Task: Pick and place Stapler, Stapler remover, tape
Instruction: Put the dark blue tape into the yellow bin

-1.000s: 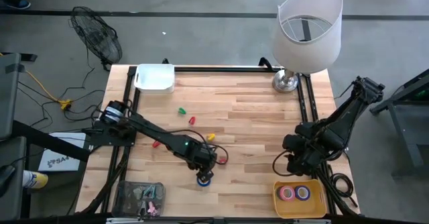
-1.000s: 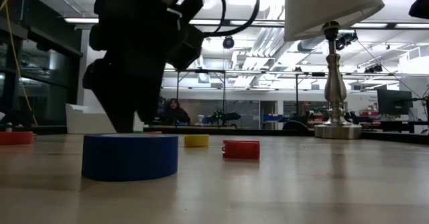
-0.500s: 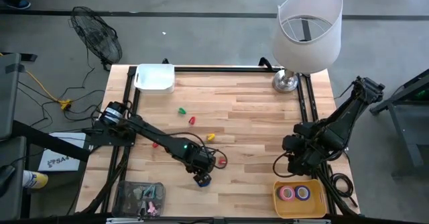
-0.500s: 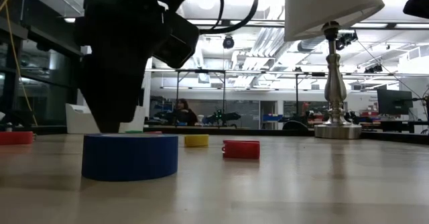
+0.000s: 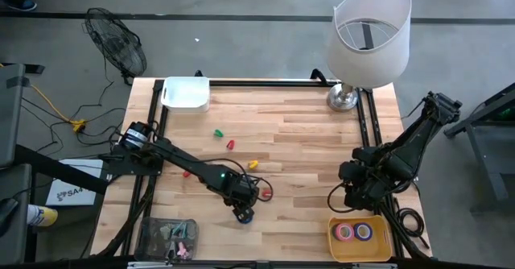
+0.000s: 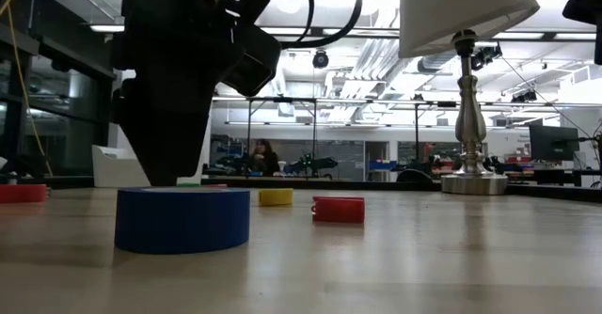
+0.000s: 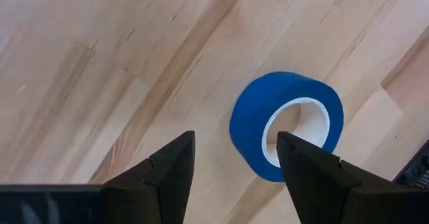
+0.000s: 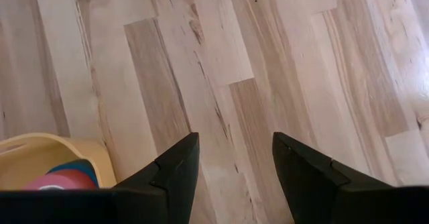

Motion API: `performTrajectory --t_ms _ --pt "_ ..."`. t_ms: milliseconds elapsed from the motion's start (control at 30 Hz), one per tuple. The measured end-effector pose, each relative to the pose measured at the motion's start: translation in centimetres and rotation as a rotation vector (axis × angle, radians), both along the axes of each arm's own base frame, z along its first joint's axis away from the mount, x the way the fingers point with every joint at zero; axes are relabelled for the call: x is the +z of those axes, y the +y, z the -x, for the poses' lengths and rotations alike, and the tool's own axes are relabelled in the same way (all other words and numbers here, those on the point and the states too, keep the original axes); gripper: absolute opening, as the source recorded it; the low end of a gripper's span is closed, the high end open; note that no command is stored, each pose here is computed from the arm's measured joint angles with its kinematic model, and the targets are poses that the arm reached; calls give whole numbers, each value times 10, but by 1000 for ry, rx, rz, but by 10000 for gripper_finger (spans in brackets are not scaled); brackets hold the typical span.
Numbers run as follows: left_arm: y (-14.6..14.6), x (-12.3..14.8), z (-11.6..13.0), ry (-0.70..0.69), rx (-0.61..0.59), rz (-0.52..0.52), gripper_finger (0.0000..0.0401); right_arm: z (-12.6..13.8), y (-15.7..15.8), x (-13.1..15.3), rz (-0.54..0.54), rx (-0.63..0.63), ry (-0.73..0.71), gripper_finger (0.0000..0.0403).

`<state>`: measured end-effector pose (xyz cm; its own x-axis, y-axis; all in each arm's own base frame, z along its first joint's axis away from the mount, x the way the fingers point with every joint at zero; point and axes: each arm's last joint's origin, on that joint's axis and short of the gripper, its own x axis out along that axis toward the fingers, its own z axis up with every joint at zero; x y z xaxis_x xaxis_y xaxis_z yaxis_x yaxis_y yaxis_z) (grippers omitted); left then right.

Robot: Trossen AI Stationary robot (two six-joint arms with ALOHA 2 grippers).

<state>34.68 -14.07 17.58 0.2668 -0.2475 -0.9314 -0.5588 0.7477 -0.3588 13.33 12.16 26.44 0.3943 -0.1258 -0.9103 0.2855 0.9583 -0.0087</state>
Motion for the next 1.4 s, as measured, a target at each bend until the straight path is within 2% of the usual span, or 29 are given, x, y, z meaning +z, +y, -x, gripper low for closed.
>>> performTrajectory --t_ms 267,467,600,800,933,1033,1133,1267,1400 --pt "-5 -21 -8 24 -36 51 206 0 0 0 4 -3 -6 181" --pt "-5 -25 -9 30 -9 23 199 0 0 0 2 -2 -5 181" --pt "-4 -26 -8 44 -14 23 156 0 0 0 3 -2 -5 181" --pt "-3 -27 -7 46 -76 6 42 0 0 0 4 0 -7 181" --pt "-3 -22 -7 4 -80 -26 34 -3 1 1 9 -8 -59 181" --pt "-2 -5 -16 -105 -80 -126 37 -9 6 4 -1 13 -148 181" --pt "-1 28 -27 -269 -86 -260 37 -18 12 9 -11 57 -261 181" --pt "0 67 -41 -430 -146 -511 36 -28 20 18 -8 123 -407 181" --pt "-1 112 -53 -570 -196 -697 36 -35 27 26 16 201 -518 181"
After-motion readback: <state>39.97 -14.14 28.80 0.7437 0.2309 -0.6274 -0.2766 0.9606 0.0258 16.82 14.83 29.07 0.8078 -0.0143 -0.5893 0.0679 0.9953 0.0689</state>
